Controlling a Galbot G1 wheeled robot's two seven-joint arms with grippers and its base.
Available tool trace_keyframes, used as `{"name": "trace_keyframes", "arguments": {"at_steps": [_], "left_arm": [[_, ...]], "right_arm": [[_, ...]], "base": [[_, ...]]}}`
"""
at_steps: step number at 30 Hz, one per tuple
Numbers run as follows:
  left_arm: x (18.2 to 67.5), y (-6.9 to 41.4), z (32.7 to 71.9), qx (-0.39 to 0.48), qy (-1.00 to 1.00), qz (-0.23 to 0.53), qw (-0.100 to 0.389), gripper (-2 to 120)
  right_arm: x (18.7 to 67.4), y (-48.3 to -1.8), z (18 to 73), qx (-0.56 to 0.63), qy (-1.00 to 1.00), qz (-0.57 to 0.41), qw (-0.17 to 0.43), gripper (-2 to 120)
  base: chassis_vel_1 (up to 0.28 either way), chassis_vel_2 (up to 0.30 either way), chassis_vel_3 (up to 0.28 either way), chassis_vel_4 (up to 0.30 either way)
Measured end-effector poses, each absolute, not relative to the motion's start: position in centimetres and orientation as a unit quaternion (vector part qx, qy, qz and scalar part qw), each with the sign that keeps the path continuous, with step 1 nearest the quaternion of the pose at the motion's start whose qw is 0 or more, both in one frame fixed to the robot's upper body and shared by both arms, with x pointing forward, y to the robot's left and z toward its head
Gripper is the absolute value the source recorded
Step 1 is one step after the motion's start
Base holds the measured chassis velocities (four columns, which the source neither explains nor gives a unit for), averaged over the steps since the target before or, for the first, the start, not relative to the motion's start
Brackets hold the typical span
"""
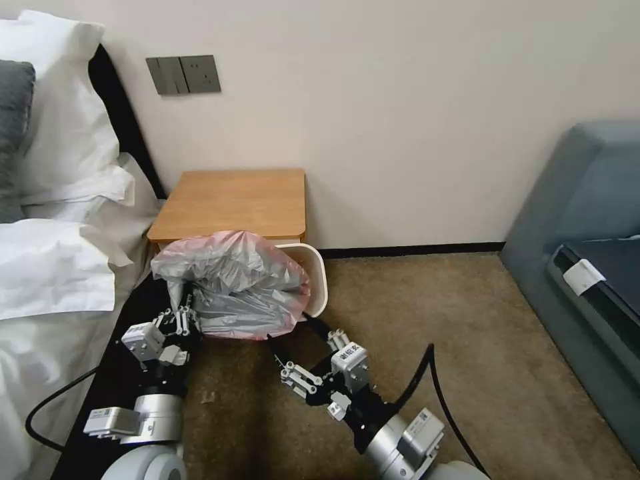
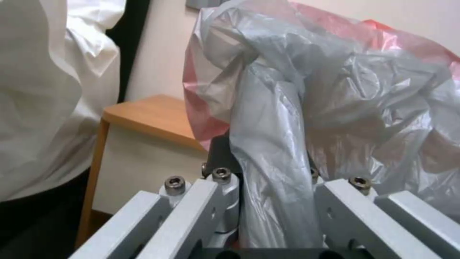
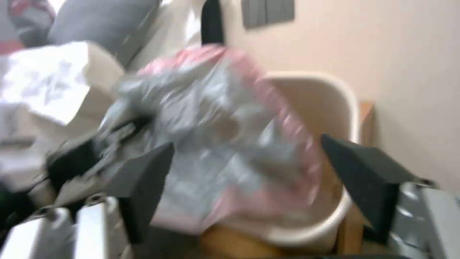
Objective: Pick up the garbage bag from the table and place it over the trash can.
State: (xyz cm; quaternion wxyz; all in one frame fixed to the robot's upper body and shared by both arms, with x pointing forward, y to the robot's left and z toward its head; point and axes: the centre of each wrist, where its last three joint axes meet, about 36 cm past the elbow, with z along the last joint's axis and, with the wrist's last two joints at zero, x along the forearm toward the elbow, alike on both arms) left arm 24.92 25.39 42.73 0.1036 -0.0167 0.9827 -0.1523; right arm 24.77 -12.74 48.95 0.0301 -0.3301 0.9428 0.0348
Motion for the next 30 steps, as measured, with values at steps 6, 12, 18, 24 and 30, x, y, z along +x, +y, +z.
{"name": "trace_keyframes", "arguments": {"at_steps": [6,12,18,24,30], "left_arm": [[24.8,25.3,43.0,-0.007,0.983,-0.149,0.104,9],[24.5,25.1,43.0,0.005,0.985,-0.138,0.106,9],[24.3,24.9,43.0,0.015,0.986,-0.126,0.11,9],[24.3,24.8,43.0,0.019,0.986,-0.123,0.113,9],[24.3,24.8,43.0,0.025,0.985,-0.12,0.117,9]], "right_arm": [[27.9,-14.2,50.0,-0.353,0.933,0.044,0.043,99],[30.5,-14.7,51.7,-0.395,0.917,0.062,0.014,99],[32.8,-15.2,52.0,-0.414,0.91,0.033,-0.016,90],[33.6,-15.4,51.7,-0.414,0.908,0.038,-0.047,90],[34.5,-15.1,51.5,-0.413,0.908,0.034,-0.061,90]], "base": [[0.0,0.0,0.0,0.0],[0.0,0.0,0.0,0.0],[0.0,0.0,0.0,0.0],[0.0,0.0,0.0,0.0],[0.0,0.0,0.0,0.0]]}}
